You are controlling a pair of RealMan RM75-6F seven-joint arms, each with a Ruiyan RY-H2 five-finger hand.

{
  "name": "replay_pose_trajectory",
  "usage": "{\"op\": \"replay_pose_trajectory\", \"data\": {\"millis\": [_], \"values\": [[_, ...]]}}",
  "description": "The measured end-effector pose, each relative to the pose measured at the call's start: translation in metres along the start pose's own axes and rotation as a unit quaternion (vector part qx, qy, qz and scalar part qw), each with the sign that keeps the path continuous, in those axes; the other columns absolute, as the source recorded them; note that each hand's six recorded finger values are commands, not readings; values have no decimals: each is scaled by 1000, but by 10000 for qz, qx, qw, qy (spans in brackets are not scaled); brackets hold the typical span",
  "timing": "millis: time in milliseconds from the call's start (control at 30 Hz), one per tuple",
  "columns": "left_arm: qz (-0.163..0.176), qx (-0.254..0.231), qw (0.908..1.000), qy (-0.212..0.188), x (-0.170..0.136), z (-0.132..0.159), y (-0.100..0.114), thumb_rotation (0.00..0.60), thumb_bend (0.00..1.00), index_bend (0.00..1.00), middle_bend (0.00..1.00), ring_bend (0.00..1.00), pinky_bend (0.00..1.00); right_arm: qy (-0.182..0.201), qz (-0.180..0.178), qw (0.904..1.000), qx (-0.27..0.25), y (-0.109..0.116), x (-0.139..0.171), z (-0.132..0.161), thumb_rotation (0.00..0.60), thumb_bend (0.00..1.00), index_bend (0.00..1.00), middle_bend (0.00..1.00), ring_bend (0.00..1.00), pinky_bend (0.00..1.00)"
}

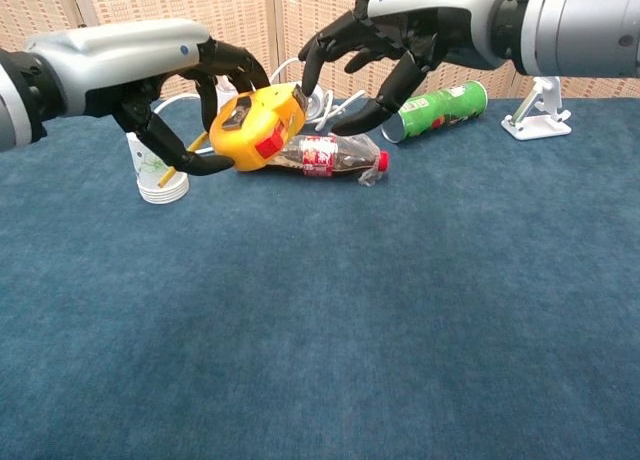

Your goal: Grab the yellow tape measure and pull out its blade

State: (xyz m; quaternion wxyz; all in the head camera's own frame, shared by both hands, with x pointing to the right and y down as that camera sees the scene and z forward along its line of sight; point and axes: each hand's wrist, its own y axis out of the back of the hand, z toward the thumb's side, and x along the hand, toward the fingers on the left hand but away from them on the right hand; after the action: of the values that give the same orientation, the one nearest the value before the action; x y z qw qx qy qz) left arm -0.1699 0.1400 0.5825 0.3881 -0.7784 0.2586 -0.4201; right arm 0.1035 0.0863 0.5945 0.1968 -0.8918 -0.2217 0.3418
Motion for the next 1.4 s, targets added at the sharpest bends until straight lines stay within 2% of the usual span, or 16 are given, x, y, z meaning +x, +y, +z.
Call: {"op": "replay_pose_trajectory", "data": {"millis": [600, 1400], "values": [[-47, -34, 10000, 7, -2, 2, -2, 600, 359, 569, 546, 455, 176, 55, 70, 10000, -26, -6, -6, 6, 600, 273, 378, 101, 34, 57], [-98, -46, 9999, 88, -4, -6, -6, 600, 359, 572, 546, 455, 170, 13, -3, 9999, -124, -8, -15, 4, 600, 274, 593, 161, 69, 62]]}}
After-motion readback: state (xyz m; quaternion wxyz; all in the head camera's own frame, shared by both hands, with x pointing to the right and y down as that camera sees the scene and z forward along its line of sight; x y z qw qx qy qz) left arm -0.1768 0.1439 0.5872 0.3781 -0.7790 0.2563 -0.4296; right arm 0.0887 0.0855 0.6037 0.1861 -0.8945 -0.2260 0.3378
